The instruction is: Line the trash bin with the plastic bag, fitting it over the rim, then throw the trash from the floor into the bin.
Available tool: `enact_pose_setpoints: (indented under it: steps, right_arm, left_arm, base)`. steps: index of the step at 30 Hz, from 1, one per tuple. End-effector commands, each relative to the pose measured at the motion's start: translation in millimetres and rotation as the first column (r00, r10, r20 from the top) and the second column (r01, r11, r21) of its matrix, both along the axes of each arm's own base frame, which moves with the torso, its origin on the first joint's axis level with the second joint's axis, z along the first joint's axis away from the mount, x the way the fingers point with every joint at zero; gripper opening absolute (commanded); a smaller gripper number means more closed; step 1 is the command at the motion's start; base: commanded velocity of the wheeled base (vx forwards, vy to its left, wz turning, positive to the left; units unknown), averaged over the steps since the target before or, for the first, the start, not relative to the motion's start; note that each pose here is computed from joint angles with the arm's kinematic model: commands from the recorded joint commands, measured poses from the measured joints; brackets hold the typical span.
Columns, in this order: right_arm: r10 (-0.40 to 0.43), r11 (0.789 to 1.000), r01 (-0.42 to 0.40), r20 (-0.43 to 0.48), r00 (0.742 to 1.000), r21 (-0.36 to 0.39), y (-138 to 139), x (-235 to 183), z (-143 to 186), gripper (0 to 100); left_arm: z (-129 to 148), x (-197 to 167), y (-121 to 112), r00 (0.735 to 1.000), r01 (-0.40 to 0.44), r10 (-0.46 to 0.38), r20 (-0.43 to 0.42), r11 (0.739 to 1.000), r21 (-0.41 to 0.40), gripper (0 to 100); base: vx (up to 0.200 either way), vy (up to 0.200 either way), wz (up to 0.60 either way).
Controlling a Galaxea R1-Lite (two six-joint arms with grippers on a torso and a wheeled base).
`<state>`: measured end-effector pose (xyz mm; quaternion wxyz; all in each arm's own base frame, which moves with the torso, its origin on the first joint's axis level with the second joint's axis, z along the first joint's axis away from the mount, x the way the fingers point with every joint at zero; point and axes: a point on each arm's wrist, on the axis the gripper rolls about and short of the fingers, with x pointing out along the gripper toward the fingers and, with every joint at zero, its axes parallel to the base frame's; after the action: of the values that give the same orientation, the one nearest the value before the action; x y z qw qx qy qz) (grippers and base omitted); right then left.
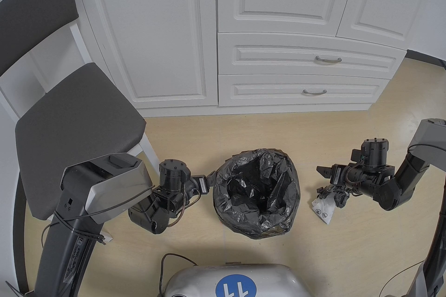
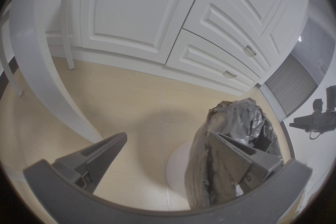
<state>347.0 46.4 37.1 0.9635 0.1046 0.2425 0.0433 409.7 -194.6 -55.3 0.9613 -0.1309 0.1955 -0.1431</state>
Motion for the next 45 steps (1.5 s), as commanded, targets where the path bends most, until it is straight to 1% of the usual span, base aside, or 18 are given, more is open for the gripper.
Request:
enact_pose_setpoints:
  steps: [1, 2, 7, 11, 13, 14, 15, 17, 18, 20, 23, 27, 33, 37, 39, 40, 41, 45]
  right_arm:
    - [0.001, 1.000, -0.001, -0.009, 1.000, -0.001, 0.2, 0.4, -2.8, 100]
    - [0.001, 1.000, -0.001, -0.009, 1.000, 0.000, -0.2, 1.2, -3.4, 100]
    - [-0.004, 1.000, 0.004, -0.013, 1.000, 0.000, -2.3, 2.0, -5.2, 100]
    - [-0.005, 1.000, 0.005, -0.031, 1.000, -0.006, -3.2, 3.1, -12.0, 100]
    - [-0.004, 1.000, 0.002, -0.046, 0.999, -0.031, -7.0, 3.5, -18.2, 100]
    - [-0.004, 1.000, 0.002, -0.046, 0.999, -0.031, -7.0, 3.5, -18.2, 100]
    - [0.002, 0.997, -0.008, -0.075, 0.997, -0.082, -14.4, 5.0, -30.5, 100]
    - [0.000, 0.994, -0.010, -0.094, 0.996, -0.106, -19.8, 6.6, -39.0, 100]
    - [-0.007, 0.992, -0.007, -0.113, 0.994, -0.127, -26.5, 11.7, -50.9, 100]
    - [-0.023, 0.991, 0.007, -0.127, 0.992, -0.131, -32.7, 24.2, -66.0, 100]
    - [-0.046, 0.991, 0.028, -0.134, 0.990, -0.134, -41.7, 39.5, -79.0, 100]
    - [-0.058, 0.990, 0.035, -0.166, 0.984, -0.134, -45.8, 53.9, -78.3, 100]
    - [-0.055, 0.990, 0.032, -0.165, 0.985, -0.138, -46.4, 59.8, -75.1, 100]
    - [-0.066, 0.983, 0.026, -0.222, 0.973, -0.180, -62.4, 70.7, -90.6, 100]
    - [-0.072, 0.982, 0.029, -0.230, 0.971, -0.185, -66.8, 80.0, -96.3, 100]
    - [-0.080, 0.983, 0.039, -0.225, 0.971, -0.181, -73.6, 97.6, -103.4, 100]
    - [-0.081, 0.983, 0.041, -0.222, 0.972, -0.178, -76.0, 103.1, -101.4, 100]
    - [-0.033, 0.992, -0.002, -0.274, 0.961, -0.128, -81.1, 134.6, -99.7, 100]
  left_arm:
    - [-13.2, 0.9, -0.5, 1.000, 0.001, -0.001, -0.025, 1.000, 0.013, 100]
    - [-16.4, 1.9, -0.2, 0.999, 0.001, -0.001, -0.036, 1.000, 0.022, 100]
    - [-17.0, 5.7, -0.4, 1.000, -0.004, 0.004, -0.029, 1.000, 0.017, 100]
    - [-8.3, 9.1, 6.6, 1.000, -0.023, 0.023, -0.016, 1.000, 0.010, 100]
    - [3.8, 8.9, 8.2, 1.000, -0.026, 0.026, 0.001, 1.000, 0.003, 100]
    - [3.8, 8.9, 8.2, 1.000, -0.026, 0.026, 0.001, 1.000, 0.003, 100]
    - [18.1, 5.6, 12.0, 1.000, -0.028, 0.028, 0.013, 1.000, -0.001, 100]
    - [24.2, 3.0, 13.1, 1.000, -0.026, 0.026, 0.016, 1.000, 0.000, 100]
    - [32.6, 0.4, 15.0, 0.999, -0.026, 0.026, 0.023, 1.000, -0.004, 100]
    - [38.8, -3.4, 15.2, 0.999, -0.022, 0.022, 0.027, 1.000, -0.005, 100]
    - [39.7, -7.8, 14.2, 1.000, -0.014, 0.014, 0.023, 1.000, 0.004, 100]
    - [36.8, -9.6, 13.5, 1.000, -0.002, 0.002, 0.024, 1.000, 0.027, 100]
    - [38.4, -12.6, 16.4, 1.000, -0.007, 0.006, 0.022, 0.999, 0.034, 100]
    - [48.5, -22.7, 16.6, 1.000, 0.007, -0.008, 0.022, 0.999, 0.043, 100]
    - [51.8, -26.4, 14.1, 0.999, 0.016, -0.017, 0.027, 0.999, 0.044, 100]
    - [58.9, -31.0, 11.9, 0.998, 0.027, -0.029, 0.048, 0.999, 0.039, 100]
    - [60.9, -32.4, 11.9, 0.998, 0.029, -0.031, 0.055, 0.999, 0.037, 100]
    - [66.1, -41.3, 10.7, 0.994, 0.049, -0.055, 0.093, 0.997, 0.058, 100]
  base:
    - [0.000, 0.000, 0.00]
    - [0.000, 0.000, 0.00]
    - [0.000, 0.000, 0.00]
    - [0.000, 0.000, 0.00]
    - [0.000, 0.000, 0.00]
    - [0.000, 0.000, 0.00]
    - [0.000, 0.000, 0.00]
    - [0.000, 0.000, 0.00]
    - [0.000, 0.000, 0.00]
    - [0.000, 0.000, 0.00]
    - [0.000, 0.000, 0.00]
    - [0.000, 0.000, 0.00]
    - [0.000, 0.000, 0.00]
    - [0.000, 0.000, 0.00]
    - [0.000, 0.000, 0.00]
    - [0.000, 0.000, 0.00]
    - [0.000, 0.000, 0.00]
    - [0.000, 0.000, 0.00]
